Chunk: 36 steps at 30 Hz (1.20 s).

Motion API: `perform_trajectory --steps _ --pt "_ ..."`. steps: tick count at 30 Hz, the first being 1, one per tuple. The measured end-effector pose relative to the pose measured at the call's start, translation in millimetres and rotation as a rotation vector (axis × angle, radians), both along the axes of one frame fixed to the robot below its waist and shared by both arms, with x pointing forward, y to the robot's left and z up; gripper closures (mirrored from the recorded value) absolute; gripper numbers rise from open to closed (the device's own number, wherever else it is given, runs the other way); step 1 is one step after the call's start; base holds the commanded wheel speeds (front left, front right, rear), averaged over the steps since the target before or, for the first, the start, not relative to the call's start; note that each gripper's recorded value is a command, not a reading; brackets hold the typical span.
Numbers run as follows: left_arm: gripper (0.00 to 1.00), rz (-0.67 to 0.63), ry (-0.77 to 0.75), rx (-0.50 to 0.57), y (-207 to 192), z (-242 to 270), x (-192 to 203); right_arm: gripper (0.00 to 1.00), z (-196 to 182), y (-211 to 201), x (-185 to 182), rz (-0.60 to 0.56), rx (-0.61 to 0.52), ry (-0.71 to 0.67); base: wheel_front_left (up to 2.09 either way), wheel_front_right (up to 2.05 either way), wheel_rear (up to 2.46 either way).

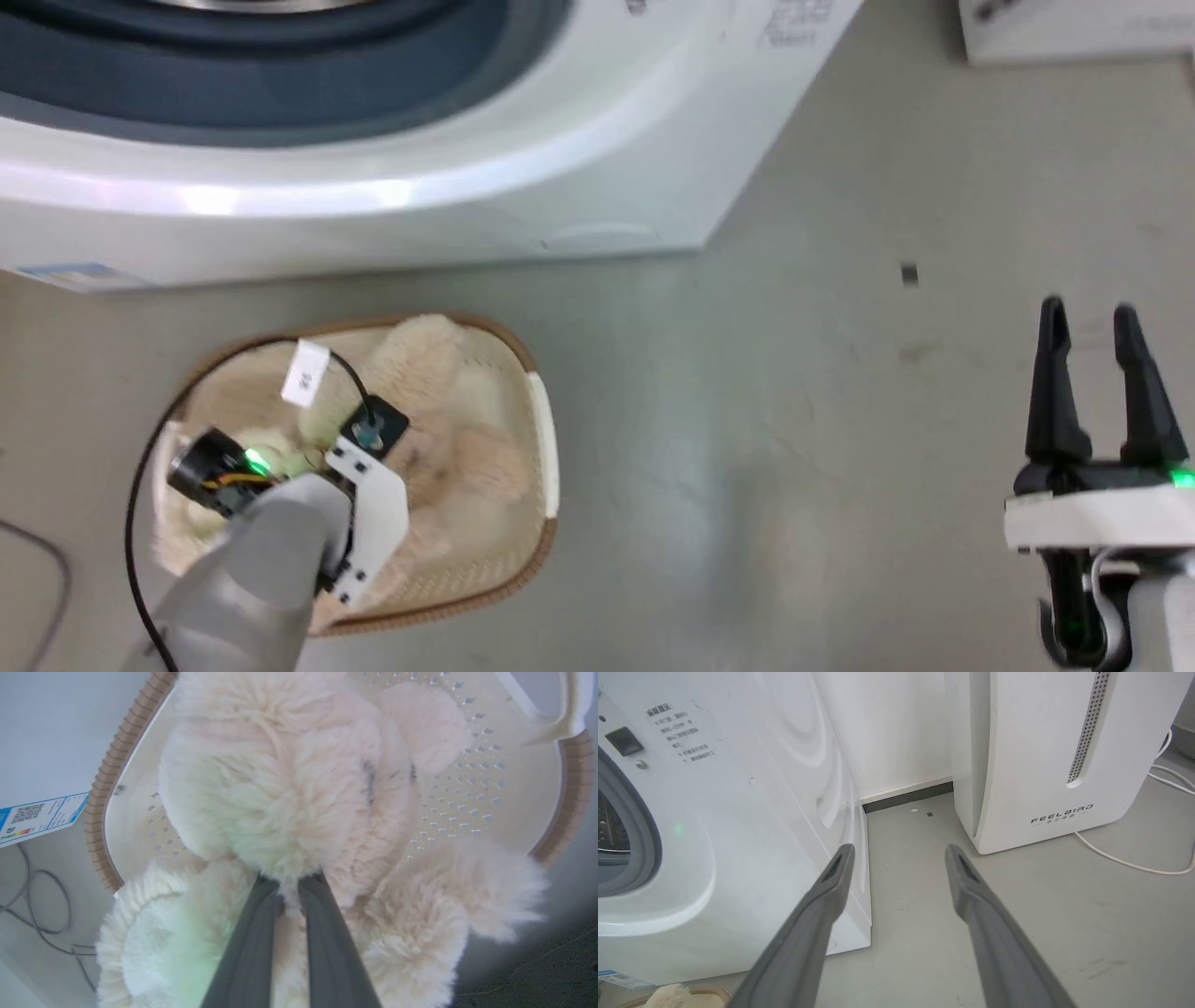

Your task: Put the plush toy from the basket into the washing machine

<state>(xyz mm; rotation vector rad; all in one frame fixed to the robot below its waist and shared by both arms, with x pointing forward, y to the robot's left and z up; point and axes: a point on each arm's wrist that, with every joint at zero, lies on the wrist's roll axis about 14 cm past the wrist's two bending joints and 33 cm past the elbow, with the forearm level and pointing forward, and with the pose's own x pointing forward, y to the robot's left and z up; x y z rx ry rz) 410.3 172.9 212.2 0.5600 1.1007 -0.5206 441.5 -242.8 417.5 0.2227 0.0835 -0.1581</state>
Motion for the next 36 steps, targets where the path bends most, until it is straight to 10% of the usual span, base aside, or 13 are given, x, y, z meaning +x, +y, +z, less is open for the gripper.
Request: perform_trajectory --steps 36 --pt "1.00 0.252 -0.825 -0.395 -11.9 224.7 51.3 0.00 70.6 34.7 -56.1 0.099 0.006 -0.145 0.00 0.00 0.00"
